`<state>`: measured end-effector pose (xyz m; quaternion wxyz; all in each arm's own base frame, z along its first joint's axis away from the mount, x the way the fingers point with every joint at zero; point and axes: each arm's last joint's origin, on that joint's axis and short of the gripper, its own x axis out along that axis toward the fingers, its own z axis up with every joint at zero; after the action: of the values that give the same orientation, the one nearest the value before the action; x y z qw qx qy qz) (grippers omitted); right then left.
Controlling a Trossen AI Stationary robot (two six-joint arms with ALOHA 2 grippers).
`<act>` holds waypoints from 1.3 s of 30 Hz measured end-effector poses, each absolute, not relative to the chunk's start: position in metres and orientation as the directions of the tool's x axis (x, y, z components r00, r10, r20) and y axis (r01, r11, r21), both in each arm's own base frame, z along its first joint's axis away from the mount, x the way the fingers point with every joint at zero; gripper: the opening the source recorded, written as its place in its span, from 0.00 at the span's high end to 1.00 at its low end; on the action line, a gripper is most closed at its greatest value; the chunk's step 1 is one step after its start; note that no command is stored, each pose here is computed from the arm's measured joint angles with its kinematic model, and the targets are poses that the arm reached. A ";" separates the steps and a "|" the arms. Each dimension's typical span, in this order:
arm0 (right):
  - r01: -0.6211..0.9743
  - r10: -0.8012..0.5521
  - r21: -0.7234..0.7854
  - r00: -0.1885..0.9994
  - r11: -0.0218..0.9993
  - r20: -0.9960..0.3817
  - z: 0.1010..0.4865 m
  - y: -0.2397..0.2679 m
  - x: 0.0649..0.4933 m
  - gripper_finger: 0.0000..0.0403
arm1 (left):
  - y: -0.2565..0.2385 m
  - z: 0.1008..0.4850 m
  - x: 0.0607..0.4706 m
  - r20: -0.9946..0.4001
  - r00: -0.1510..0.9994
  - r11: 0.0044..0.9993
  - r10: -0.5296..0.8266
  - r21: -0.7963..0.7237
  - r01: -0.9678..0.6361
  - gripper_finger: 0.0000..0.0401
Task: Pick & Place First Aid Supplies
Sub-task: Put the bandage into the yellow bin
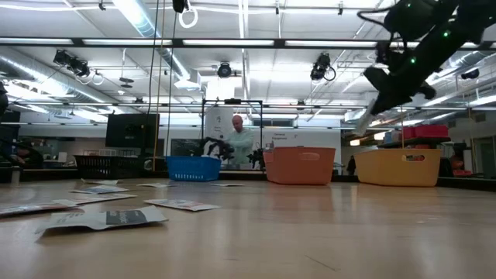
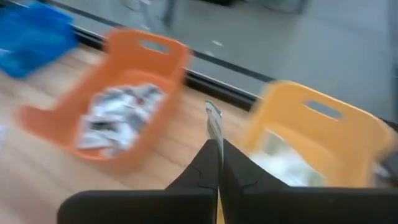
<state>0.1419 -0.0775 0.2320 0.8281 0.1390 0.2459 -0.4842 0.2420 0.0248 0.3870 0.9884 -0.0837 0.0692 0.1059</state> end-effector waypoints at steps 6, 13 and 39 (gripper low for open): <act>0.931 -0.778 -0.065 0.260 0.358 -0.572 0.227 -0.089 0.129 1.00 | 0.025 0.387 0.242 -0.155 0.968 0.963 0.199 -0.150 -0.222 0.74; 0.975 -0.820 -0.056 0.150 0.216 -0.552 0.228 -0.100 0.120 1.00 | 0.026 0.387 0.242 -0.153 0.956 0.952 0.250 -0.141 -0.272 0.74; 0.988 -0.778 -0.076 0.060 0.137 -0.625 0.212 -0.115 0.123 0.75 | 0.027 0.387 0.242 -0.154 0.951 0.947 0.268 -0.138 -0.289 0.74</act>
<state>0.1227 -0.1153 0.2117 0.7025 0.1910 0.2740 -0.6285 0.2419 0.0268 0.3867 0.9845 -0.0796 0.0668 0.1413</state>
